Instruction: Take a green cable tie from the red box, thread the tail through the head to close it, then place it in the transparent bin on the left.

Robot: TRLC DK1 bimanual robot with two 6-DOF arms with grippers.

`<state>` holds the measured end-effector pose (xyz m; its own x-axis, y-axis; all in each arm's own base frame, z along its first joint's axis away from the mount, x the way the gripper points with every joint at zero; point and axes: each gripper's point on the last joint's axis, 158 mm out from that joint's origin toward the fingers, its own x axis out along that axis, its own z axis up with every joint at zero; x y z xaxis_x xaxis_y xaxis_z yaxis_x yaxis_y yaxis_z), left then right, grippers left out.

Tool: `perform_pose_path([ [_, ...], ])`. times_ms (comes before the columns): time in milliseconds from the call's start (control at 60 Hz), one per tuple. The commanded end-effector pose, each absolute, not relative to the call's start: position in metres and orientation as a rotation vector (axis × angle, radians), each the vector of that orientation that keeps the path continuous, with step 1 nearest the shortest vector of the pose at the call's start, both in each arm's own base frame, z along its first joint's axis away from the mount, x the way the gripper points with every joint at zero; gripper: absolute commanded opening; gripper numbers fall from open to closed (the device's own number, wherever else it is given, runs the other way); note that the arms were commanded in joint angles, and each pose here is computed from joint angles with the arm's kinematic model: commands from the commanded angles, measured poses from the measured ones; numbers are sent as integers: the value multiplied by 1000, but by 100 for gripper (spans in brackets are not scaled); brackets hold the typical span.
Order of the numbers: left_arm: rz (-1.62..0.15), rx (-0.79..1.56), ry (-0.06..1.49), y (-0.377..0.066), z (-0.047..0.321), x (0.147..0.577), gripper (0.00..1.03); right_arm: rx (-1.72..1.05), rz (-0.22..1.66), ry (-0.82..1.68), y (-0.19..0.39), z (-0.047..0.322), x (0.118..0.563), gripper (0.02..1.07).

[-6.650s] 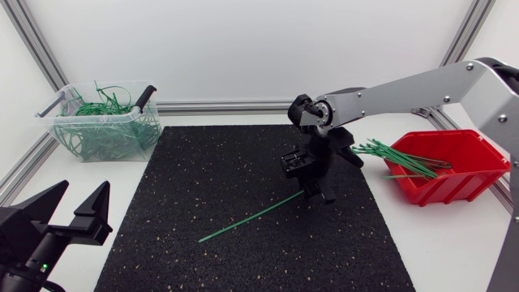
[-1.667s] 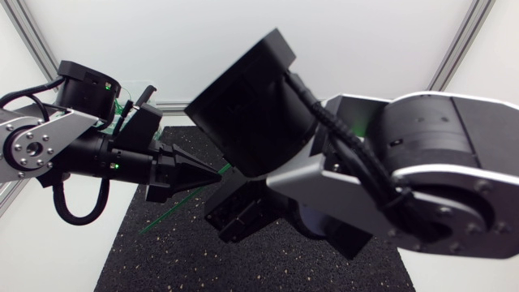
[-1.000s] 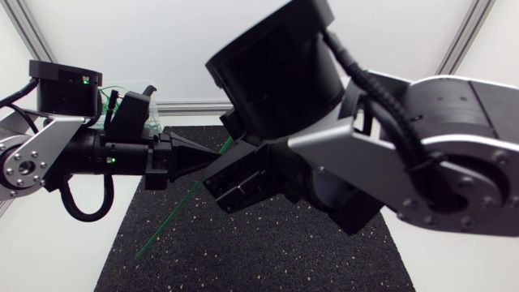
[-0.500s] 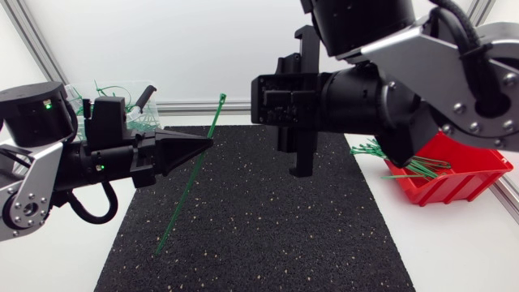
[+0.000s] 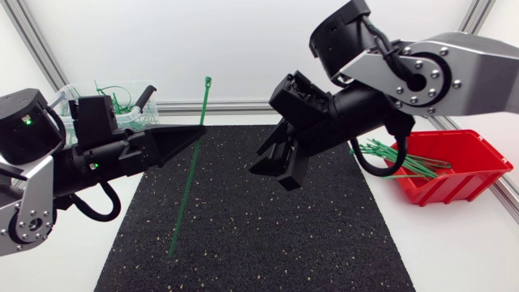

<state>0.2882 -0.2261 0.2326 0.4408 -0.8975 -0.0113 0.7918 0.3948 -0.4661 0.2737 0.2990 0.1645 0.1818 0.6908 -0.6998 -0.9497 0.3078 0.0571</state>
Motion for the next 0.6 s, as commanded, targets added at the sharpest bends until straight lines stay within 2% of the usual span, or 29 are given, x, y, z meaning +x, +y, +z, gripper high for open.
perform_pose_path([
  [0, -1082, -471, 324, -229, 221, 287, 4, -317, 1246, 797, 308, 158, 273, 60],
  [233, -1079, -490, 330, -235, 219, 288, 4, -130, 1412, 871, 339, 155, 257, 60],
  [533, -1099, -498, 336, -242, 219, 285, 4, -19, 1532, 835, 372, 173, 241, 60],
  [583, -1100, -498, 338, -242, 218, 285, 4, -3, 1542, 835, 375, 173, 241, 55],
])
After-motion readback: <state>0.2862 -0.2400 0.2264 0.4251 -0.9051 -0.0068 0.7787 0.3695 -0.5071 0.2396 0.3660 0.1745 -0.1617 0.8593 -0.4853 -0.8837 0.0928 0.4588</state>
